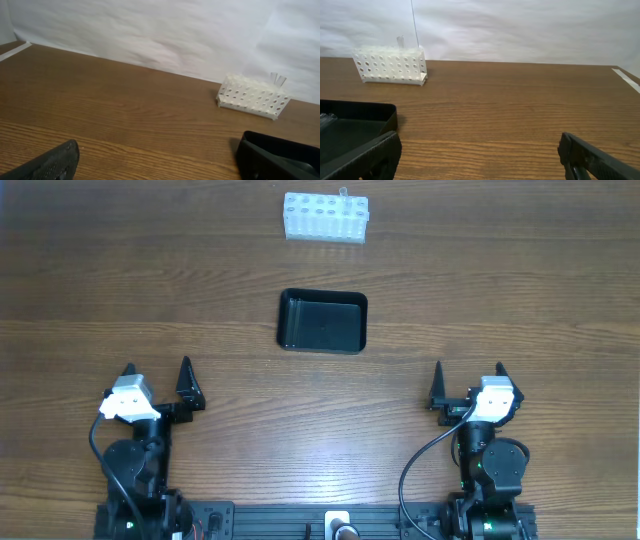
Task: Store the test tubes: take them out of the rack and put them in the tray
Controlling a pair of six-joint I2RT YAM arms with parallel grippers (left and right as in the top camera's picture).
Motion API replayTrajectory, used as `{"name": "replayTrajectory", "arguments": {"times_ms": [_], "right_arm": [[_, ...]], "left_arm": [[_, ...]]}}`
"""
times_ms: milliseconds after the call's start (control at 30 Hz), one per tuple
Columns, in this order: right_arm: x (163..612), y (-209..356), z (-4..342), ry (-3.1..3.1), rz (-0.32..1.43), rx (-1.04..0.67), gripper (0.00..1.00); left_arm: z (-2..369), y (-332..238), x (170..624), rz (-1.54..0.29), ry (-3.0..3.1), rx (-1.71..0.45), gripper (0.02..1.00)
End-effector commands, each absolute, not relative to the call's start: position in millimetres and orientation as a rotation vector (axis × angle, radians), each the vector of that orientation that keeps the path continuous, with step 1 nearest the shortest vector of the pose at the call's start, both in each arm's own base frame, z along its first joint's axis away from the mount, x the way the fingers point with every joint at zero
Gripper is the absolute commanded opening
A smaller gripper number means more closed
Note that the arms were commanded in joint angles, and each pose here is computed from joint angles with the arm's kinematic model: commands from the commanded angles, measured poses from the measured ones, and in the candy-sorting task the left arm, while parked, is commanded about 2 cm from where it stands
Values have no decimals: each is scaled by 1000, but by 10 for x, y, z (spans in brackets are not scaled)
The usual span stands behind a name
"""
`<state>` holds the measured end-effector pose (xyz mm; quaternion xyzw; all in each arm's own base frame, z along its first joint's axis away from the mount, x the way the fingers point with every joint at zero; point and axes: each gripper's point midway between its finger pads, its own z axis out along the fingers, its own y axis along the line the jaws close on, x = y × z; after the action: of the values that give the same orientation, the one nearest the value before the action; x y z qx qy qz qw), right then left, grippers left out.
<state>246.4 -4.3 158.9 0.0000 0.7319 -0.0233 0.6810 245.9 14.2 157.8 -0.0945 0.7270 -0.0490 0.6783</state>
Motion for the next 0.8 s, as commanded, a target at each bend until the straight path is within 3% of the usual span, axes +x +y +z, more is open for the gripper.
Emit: {"name": "replayTrajectory", "arguments": {"times_ms": [33,200,433,800], "right_arm": [[2461,-55,1575,1642,-52,6,991],[2459,-107,1589,1637,-85,19,991],[2375,110,2055,1563,16,-76,991],[2035,-256,2823,1702,-105,142,991]], "left_arm": [[1561,124,2459,-109,1638,-191,998],[1561,124,2459,-109,1638,-191,998],[1561,124,2459,-109,1638,-191,998],[1563,124,2459,-109,1637,-191,996]]}}
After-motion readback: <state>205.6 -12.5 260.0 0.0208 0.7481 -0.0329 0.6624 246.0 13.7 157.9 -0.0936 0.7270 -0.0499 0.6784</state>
